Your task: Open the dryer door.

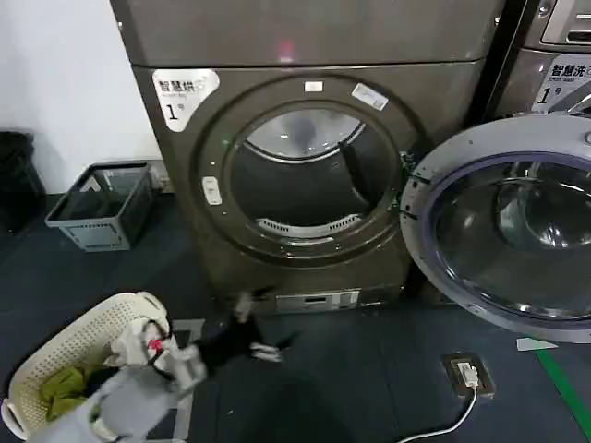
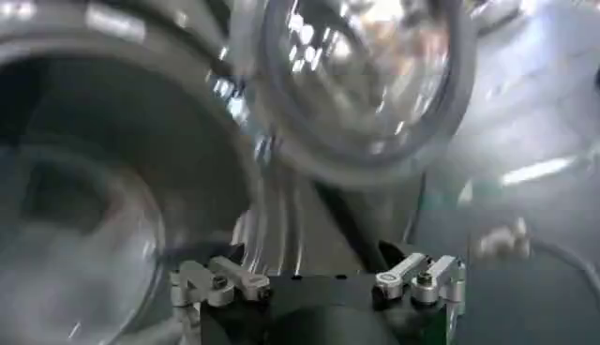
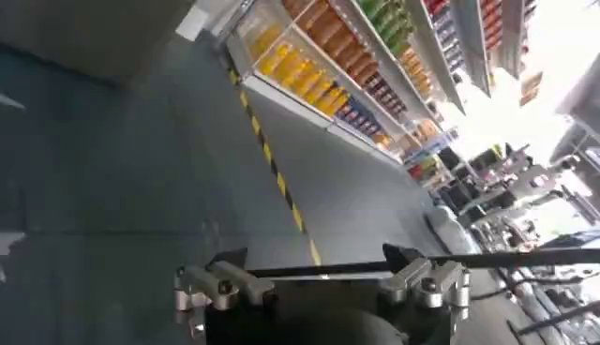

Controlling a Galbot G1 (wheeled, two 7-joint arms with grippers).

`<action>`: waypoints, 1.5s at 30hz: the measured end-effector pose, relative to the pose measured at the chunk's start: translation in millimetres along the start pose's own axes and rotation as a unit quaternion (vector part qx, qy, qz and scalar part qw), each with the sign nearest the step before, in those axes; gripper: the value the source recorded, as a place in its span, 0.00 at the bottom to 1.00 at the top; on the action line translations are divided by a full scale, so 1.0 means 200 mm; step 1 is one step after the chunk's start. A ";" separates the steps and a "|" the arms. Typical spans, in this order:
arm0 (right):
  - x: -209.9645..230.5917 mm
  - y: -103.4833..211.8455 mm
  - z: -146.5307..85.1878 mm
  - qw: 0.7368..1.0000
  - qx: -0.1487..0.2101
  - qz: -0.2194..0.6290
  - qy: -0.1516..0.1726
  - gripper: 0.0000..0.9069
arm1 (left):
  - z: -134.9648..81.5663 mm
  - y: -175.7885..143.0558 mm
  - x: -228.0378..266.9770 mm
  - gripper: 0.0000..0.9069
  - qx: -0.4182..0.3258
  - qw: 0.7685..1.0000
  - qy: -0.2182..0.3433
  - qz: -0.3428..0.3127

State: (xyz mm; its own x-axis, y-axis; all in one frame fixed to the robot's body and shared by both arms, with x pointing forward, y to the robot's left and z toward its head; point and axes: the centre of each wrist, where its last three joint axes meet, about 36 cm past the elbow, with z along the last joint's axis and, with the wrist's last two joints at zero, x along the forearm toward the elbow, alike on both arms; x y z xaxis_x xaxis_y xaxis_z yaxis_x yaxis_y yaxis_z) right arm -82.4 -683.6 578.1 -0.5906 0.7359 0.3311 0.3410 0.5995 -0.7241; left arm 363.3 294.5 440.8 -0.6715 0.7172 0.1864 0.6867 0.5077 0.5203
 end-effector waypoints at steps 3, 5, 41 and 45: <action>-0.01 0.00 -0.01 1.000 -0.001 -0.001 -0.004 1.00 | 0.07 0.02 0.09 1.00 0.012 0.999 0.035 -0.008; -0.02 0.00 -0.01 1.000 0.000 -0.001 -0.006 1.00 | 0.11 0.03 0.15 1.00 0.025 0.997 0.064 -0.015; 0.07 0.08 0.13 1.000 -0.009 0.008 0.006 1.00 | 0.11 0.51 0.86 1.00 0.522 0.690 0.391 -0.312; 0.08 0.08 0.13 1.000 -0.008 0.008 0.007 1.00 | 0.11 0.51 0.87 1.00 0.554 0.662 0.396 -0.313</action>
State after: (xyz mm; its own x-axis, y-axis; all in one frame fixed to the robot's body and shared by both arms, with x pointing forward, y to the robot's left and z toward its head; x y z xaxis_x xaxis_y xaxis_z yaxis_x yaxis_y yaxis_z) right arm -104.6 -670.8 555.7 -0.5755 0.7490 0.3283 0.3608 0.5929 -0.7199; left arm 322.8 481.1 507.7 -0.5561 -0.0510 0.8296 -0.3063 0.9404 -0.1475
